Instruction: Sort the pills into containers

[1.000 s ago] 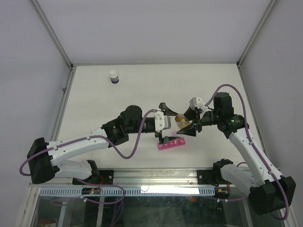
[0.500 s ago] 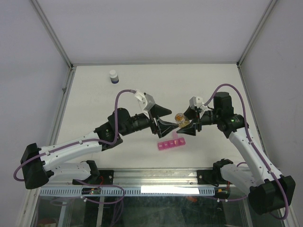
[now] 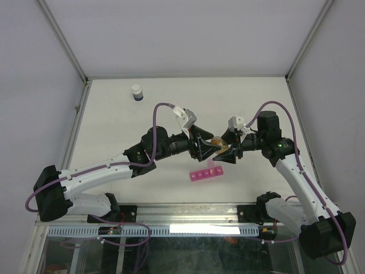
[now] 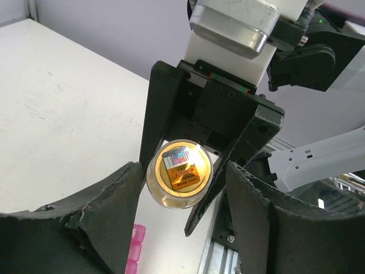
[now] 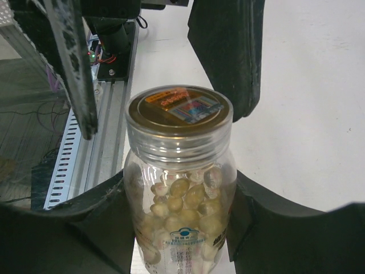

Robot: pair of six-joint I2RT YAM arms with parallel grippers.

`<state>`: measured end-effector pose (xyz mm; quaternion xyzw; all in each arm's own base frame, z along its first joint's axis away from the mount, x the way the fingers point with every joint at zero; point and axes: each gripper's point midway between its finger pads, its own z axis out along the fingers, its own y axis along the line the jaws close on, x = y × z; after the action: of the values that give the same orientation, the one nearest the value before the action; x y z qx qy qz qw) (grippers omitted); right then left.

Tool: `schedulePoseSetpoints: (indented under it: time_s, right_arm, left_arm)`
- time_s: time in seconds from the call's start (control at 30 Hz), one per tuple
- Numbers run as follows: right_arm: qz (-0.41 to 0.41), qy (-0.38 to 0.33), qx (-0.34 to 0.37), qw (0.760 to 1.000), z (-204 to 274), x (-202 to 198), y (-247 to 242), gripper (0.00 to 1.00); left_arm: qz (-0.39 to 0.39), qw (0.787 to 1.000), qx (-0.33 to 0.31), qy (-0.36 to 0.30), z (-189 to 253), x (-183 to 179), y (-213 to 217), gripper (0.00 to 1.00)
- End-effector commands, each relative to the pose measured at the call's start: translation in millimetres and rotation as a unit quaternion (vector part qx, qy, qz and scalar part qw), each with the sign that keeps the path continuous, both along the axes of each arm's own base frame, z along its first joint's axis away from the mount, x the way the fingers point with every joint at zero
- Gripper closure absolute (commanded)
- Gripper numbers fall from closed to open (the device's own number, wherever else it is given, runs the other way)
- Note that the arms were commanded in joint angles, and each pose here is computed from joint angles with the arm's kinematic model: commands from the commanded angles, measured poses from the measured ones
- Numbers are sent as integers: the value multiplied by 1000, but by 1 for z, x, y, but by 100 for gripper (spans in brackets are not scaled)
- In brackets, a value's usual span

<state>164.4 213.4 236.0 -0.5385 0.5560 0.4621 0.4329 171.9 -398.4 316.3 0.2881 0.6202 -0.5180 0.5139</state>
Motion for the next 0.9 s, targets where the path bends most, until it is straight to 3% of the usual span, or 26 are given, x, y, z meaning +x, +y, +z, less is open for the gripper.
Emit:
schedulePoseSetpoints:
  time_s: [0.0,0.27,0.4,0.63,0.8,0.87]
  right_arm:
    - [0,-35,13,999,20,7,2,100]
    - [-1,-35,13,999,19,7,2,100]
    - [0,-35,13,999,19,7,2,100]
    - [-1,-35,13,999,20,7,1,100]
    - [-1,-35,13,999,20,7,2,100]
    - [-1,-35,13,999,20,7,1,100]
  left_arm:
    - [7,999,-32,-10,31,3,-2,40]
    - [0,1000,-18,-11,25,2,-8,52]
    - [-11,1000,-9,-14,22,0,-10,66]
    - [-16,1000,8,-14,16,-1,-11,50]
    - [-23,1000,16,-12,12,-2,-14,49]
    - [-27,999,19,-12,10,-3,-15,55]
